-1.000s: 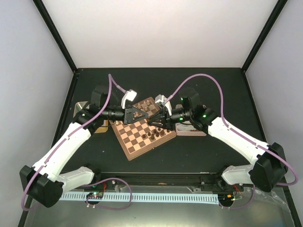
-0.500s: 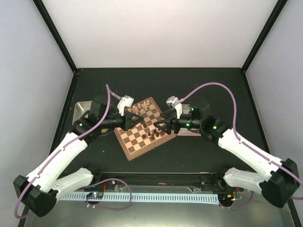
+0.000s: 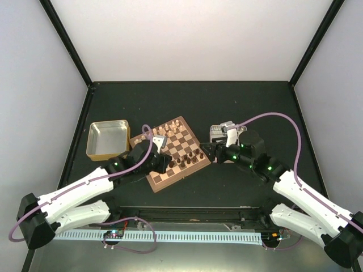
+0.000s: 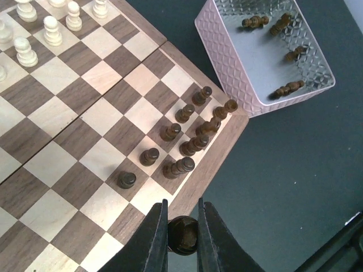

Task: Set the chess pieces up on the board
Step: Place the chess piece on the chessboard.

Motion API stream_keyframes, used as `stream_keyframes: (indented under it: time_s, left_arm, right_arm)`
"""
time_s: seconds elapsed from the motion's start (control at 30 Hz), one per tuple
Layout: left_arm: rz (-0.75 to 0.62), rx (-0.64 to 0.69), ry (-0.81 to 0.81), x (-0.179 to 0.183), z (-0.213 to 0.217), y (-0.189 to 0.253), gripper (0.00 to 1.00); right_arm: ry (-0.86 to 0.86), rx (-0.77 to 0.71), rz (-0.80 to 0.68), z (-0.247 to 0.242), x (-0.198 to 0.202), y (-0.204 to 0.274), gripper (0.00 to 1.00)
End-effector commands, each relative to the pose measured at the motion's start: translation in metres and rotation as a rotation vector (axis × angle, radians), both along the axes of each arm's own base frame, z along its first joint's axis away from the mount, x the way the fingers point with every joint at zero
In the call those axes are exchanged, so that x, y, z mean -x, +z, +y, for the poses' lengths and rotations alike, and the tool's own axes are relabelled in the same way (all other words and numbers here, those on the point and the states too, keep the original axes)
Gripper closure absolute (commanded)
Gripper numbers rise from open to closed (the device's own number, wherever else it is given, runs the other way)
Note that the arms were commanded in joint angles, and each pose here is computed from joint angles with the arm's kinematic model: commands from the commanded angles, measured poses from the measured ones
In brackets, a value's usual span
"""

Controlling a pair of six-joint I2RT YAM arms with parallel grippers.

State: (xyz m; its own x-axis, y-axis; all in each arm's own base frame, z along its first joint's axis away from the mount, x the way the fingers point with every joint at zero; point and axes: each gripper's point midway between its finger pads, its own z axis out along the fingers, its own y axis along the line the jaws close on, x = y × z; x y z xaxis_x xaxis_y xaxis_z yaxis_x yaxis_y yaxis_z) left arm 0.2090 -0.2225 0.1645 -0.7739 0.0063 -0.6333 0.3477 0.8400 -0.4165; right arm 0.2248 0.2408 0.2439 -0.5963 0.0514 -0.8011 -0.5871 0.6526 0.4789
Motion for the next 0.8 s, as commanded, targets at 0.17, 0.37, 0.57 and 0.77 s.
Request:
stream_keyframes:
  time_s: [0.17, 0.37, 0.57, 0.77]
  left_arm:
    - [-0.09, -0.031, 0.023, -0.002, -0.021, -0.019, 0.98]
    - [-0.08, -0.06, 0.056, -0.005, -0.027, -0.043, 0.99]
    - [-0.071, -0.066, 0.109, -0.011, -0.026, -0.054, 0.98]
    - [-0.043, -0.086, 0.091, -0.01, -0.032, -0.063, 0.98]
  right_arm:
    - [-0.068, -0.004, 0.022, -0.009, -0.005, -0.011, 0.25]
    - [-0.079, -0.004, 0.008, -0.013, -0.003, -0.012, 0.25]
    - [-0.08, -0.008, 0.0, -0.015, -0.002, -0.01, 0.25]
    - [-0.083, 0.001, -0.001, -0.016, -0.002, -0.011, 0.24]
